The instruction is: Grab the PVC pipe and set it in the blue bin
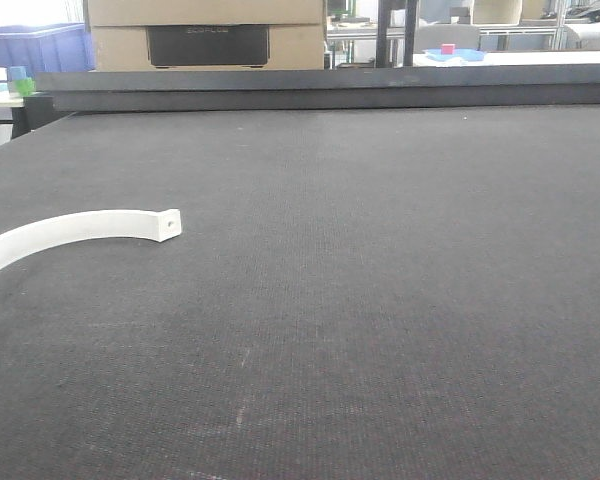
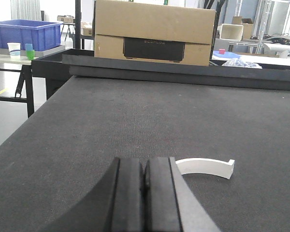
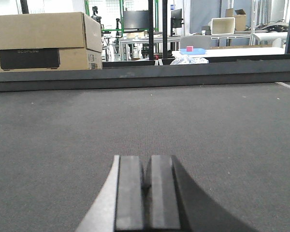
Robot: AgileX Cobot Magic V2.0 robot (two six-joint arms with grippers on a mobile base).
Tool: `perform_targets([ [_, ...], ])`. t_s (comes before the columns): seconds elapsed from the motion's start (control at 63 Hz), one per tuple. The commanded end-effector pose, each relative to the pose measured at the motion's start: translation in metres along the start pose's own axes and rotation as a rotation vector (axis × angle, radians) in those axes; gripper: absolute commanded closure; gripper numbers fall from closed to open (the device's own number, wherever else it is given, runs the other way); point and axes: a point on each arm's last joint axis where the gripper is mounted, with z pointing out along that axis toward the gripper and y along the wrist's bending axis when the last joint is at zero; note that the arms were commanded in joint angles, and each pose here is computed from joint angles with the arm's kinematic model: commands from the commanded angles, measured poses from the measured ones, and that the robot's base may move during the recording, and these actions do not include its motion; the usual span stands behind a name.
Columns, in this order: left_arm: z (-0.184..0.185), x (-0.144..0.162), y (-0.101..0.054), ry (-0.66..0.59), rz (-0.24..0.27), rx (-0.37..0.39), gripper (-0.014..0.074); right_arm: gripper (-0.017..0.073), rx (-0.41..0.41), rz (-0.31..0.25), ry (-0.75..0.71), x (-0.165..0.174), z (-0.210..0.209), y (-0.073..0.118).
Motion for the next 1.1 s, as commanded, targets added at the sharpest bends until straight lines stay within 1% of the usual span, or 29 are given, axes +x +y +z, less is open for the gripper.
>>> perform_targets([
  [0.0,0.000,-0.002,0.000,-0.019,-0.001,0.000,0.0704,0.0721,0.002,-0.003,-0.019,-0.002,0.000,0.000],
  [0.588,0.000,-0.003,0.000,-0.021,-0.002,0.001,0.0704,0.0721,0.002,-0.003,-0.019,-0.002,0.000,0.000],
  [0.667,0.000,-0.004,0.000,-0.042,0.024,0.001,0.0704,0.0721,0.002,-0.003,-0.019,-0.002,0.000,0.000],
  [0.794,-0.001,-0.008,-0.001,-0.085,0.029,0.005,0.0704,0.0721,0.001,-0.007,-0.031,-0.003,0.000,0.000],
  [0.874,-0.001,-0.011,-0.001,-0.117,0.029,0.008,0.0704,0.0721,-0.012,-0.007,-0.152,-0.014,-0.001,0.001],
  [0.937,-0.002,-0.018,-0.002,-0.193,0.029,0.015,0.0704,0.0721,-0.028,-0.007,-0.293,-0.026,-0.004,0.003],
  [0.969,-0.003,-0.021,-0.002,-0.223,0.029,0.018,0.0704,0.0721,-0.032,-0.007,-0.334,-0.030,-0.005,0.003],
  [1.001,-0.004,-0.029,-0.003,-0.269,0.029,0.021,0.0704,0.0721,-0.036,-0.007,-0.379,-0.039,-0.007,0.004],
  [1.08,-0.011,-0.059,-0.004,-0.374,0.029,0.026,0.0704,0.0721,-0.041,-0.007,-0.435,-0.067,-0.014,0.006],
])
